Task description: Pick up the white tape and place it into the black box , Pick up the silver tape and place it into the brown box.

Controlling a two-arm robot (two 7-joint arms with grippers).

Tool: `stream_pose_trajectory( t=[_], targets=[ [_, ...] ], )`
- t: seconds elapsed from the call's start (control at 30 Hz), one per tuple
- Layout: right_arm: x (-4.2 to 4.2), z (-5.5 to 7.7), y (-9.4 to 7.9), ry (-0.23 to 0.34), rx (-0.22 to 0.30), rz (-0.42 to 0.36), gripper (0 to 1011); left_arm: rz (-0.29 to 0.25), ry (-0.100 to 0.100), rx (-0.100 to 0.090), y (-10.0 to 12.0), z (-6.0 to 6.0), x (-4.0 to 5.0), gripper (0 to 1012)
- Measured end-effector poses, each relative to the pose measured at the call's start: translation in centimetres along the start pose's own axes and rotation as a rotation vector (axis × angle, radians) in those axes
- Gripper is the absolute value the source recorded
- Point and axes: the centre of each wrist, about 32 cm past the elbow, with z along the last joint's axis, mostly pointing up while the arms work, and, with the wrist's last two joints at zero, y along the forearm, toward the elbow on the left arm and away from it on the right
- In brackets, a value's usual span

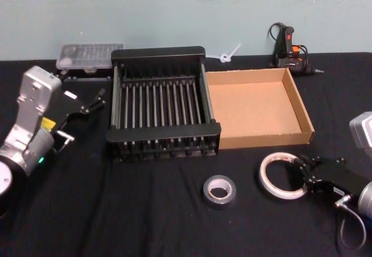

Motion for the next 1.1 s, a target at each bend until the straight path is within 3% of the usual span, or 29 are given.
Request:
stream_pose_trajectory(
  t=[0.4,1.1],
  targets=[
    [-0.11,2.6,1.3,-0.031,0.074,-0.017,99,0.000,0.000,0.000,0.0,0.0,0.00,1001],
    [-0.60,8.3,6.3,-0.108,0.164,-0.023,99,0.000,0.000,0.000,0.0,0.0,0.00,1001]
  ],
)
